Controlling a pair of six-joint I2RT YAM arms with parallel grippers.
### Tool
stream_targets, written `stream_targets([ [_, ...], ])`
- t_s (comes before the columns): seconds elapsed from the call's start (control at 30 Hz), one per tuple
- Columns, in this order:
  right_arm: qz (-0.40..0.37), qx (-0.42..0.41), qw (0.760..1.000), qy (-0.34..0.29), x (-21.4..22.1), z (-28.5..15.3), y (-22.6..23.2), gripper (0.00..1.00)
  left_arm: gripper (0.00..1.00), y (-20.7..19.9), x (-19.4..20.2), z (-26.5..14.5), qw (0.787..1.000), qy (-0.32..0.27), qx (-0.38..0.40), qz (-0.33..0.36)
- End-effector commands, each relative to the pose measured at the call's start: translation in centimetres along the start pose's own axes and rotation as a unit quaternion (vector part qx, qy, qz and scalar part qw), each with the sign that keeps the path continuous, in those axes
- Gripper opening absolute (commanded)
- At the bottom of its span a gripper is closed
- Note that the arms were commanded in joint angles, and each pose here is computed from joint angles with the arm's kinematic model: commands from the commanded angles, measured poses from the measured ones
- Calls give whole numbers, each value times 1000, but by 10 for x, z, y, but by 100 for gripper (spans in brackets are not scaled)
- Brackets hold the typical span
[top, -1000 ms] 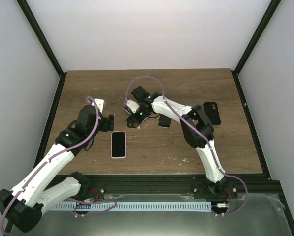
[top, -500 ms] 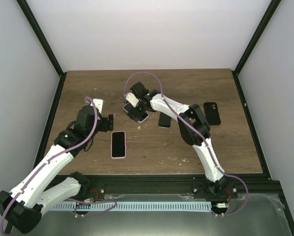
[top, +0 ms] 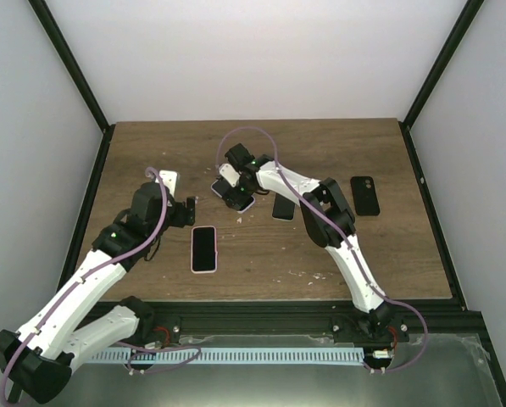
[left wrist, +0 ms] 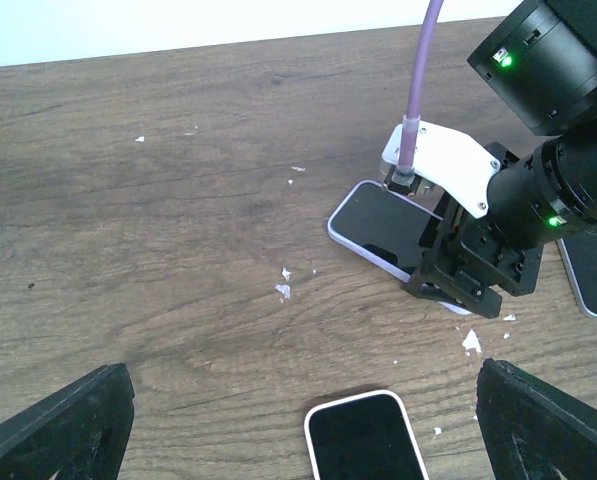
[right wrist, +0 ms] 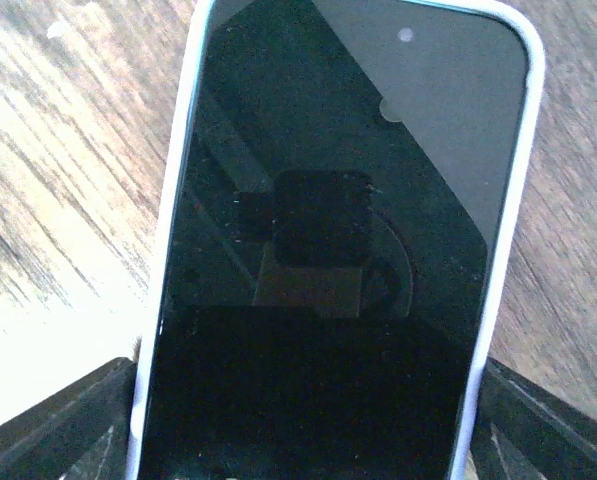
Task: Take the phone out of the phone case
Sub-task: Pick up the phone at the center of the board.
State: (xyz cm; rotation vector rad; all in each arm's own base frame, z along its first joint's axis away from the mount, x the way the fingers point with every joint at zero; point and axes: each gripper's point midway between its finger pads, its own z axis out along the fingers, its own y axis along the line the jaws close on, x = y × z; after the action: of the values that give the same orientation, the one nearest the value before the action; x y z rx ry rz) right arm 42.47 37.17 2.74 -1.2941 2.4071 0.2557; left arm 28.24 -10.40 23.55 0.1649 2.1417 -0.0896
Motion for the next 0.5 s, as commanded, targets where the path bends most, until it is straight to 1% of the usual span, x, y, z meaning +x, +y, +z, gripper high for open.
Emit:
stream_targets([
  [0.0, 15, 14, 999, 48, 22, 8, -4, 80, 95, 3, -2, -2, 1000, -9, -4, -5],
  [0.1, 19, 6, 998, 54, 24, -1, -1, 66, 95, 4, 0, 0, 1000, -6, -8, -4],
  [0.17, 20, 3, 999, 38, 19, -17, 2, 63, 95, 6, 1, 2, 1000, -4, -15, -5],
  [0.23, 17, -5, 1000, 0, 7, -45, 6, 59, 96, 8, 3, 4, 1000, 0, -24, -8],
  [0.27, 16, -9, 1000, -21, 4, -61, 9, 58, 98, 11, 2, 5, 999, 0, -30, -13],
  [0.33, 12, -15, 997, -79, -5, -99, 16, 56, 100, 19, 0, 5, 998, -2, -36, -43],
  [0.37, 8, -22, 994, -104, 0, -114, 23, 56, 100, 23, -3, 5, 997, -3, -33, -66],
  [0.4, 4, -29, 991, -130, 1, -131, 30, 56, 100, 25, -4, 6, 996, -2, -25, -90],
  [0.47, 4, -34, 983, -180, 8, -166, 40, 56, 97, 13, -10, 6, 992, -2, 24, -125],
])
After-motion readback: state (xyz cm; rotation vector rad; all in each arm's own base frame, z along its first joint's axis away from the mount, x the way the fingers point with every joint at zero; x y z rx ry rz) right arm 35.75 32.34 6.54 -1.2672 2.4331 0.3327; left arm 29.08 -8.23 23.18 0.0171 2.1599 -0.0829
